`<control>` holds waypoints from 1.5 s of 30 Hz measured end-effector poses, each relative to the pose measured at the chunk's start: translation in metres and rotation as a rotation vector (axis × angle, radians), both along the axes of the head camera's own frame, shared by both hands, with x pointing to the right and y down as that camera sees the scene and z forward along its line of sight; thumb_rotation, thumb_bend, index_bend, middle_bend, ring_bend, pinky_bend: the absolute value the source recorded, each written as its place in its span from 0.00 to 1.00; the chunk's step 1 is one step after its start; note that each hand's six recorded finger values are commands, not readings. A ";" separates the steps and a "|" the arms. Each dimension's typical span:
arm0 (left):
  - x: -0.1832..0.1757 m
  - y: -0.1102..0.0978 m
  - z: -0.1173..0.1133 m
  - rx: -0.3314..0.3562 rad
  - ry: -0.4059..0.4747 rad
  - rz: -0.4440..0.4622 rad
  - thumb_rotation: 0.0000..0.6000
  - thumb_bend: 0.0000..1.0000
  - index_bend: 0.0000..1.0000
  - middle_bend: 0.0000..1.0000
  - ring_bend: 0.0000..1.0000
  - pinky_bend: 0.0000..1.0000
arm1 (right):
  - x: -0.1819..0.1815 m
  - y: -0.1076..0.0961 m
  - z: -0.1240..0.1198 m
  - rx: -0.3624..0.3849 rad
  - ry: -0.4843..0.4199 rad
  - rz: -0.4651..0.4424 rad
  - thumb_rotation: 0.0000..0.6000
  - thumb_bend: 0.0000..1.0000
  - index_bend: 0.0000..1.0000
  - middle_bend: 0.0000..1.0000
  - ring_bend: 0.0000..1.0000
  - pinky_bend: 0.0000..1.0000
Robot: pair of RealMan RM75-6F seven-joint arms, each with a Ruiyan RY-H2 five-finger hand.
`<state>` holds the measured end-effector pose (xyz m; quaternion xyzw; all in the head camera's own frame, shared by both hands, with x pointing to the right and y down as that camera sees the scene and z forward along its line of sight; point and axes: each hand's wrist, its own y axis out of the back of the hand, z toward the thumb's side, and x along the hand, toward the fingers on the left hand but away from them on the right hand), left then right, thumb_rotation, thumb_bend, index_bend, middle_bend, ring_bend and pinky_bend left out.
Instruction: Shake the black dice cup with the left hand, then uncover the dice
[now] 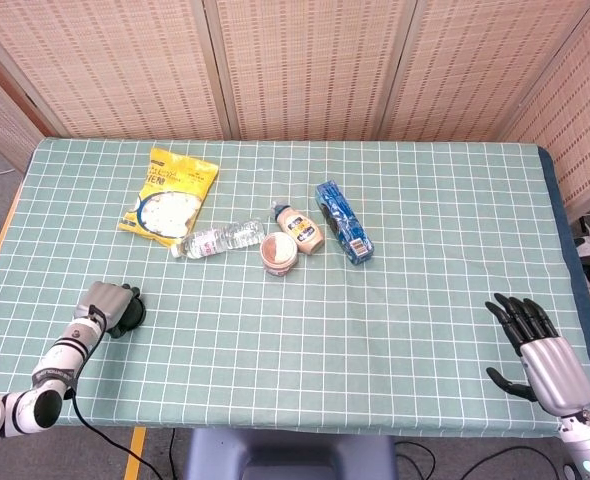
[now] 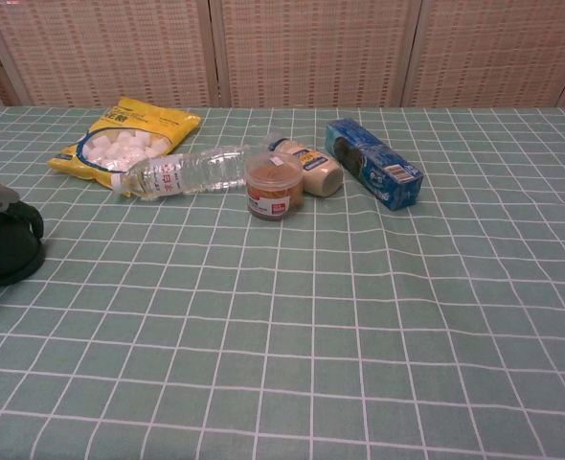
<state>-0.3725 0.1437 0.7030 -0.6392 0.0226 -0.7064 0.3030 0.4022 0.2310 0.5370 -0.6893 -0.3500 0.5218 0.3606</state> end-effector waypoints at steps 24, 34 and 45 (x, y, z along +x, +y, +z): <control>-0.005 -0.002 -0.002 -0.001 0.026 -0.085 1.00 0.39 0.00 0.00 0.00 0.18 | -0.001 -0.001 -0.006 0.020 -0.051 -0.007 1.00 0.15 0.00 0.00 0.00 0.00; -0.005 -0.005 -0.007 0.002 0.055 -0.137 1.00 0.34 0.00 0.00 0.00 0.16 | 0.000 -0.001 -0.007 0.026 -0.057 0.003 1.00 0.15 0.00 0.00 0.00 0.00; -0.001 -0.010 -0.016 0.066 0.063 -0.067 1.00 0.33 0.01 0.06 0.01 0.14 | -0.001 0.000 -0.006 0.019 -0.054 -0.003 1.00 0.15 0.00 0.00 0.00 0.00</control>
